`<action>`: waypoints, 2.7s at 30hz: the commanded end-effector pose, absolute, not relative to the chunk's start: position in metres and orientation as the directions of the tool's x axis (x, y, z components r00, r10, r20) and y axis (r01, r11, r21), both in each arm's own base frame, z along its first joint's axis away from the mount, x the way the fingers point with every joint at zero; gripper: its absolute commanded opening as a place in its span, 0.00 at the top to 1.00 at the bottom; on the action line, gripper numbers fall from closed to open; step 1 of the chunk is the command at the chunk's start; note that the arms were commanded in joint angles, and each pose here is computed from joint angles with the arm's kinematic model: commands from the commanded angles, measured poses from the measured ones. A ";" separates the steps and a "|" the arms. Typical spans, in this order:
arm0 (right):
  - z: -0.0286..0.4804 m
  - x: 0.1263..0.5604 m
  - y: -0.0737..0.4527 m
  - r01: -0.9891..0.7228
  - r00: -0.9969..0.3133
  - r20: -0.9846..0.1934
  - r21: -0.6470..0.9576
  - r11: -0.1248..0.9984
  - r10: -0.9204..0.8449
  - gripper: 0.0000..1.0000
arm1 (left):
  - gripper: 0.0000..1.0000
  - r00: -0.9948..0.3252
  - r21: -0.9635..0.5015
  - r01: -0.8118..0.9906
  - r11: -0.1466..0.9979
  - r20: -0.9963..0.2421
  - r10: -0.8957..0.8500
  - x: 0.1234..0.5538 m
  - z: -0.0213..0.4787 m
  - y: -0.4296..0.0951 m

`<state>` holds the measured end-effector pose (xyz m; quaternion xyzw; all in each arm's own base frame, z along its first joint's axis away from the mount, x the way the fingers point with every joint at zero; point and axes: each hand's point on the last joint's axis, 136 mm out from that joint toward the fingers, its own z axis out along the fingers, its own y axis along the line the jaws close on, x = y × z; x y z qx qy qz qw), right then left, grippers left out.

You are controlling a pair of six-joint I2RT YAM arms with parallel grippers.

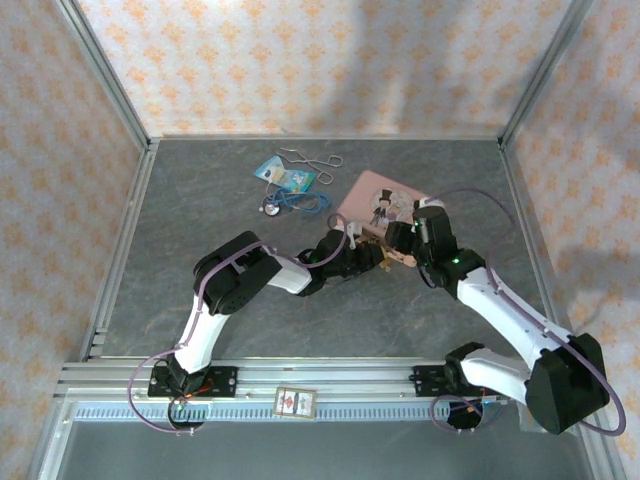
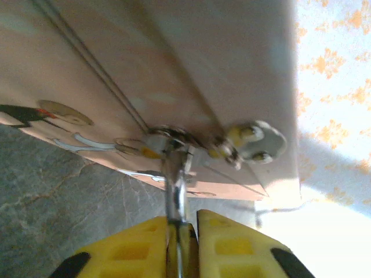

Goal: Unlock the padlock with the key

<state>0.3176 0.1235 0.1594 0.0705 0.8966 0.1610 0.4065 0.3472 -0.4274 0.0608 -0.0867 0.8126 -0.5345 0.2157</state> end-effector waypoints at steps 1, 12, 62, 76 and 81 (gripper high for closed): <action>0.161 0.319 0.132 -0.027 -0.658 -0.701 0.389 0.921 0.277 0.48 | 0.63 -0.870 -0.908 0.106 0.406 -0.282 -0.404 0.351 0.073 -0.416; 0.147 0.310 0.159 -0.109 -0.712 -0.675 0.377 0.920 0.192 0.48 | 0.45 -0.778 -0.917 0.071 0.392 -0.297 -0.553 0.363 0.108 -0.336; 0.053 0.308 0.148 0.002 -0.827 -0.522 -0.376 0.927 -0.210 0.55 | 0.46 -0.683 -0.946 0.014 0.323 -0.245 -0.688 0.371 0.113 -0.278; 0.025 0.325 0.137 -0.017 -0.837 -0.493 -0.413 0.911 -0.239 0.58 | 0.46 -0.680 -0.944 0.008 0.330 -0.247 -0.691 0.371 0.112 -0.275; 0.019 0.326 0.140 -0.048 -0.843 -0.481 -0.383 0.922 -0.243 0.63 | 0.46 -0.679 -0.945 0.010 0.327 -0.247 -0.691 0.372 0.113 -0.276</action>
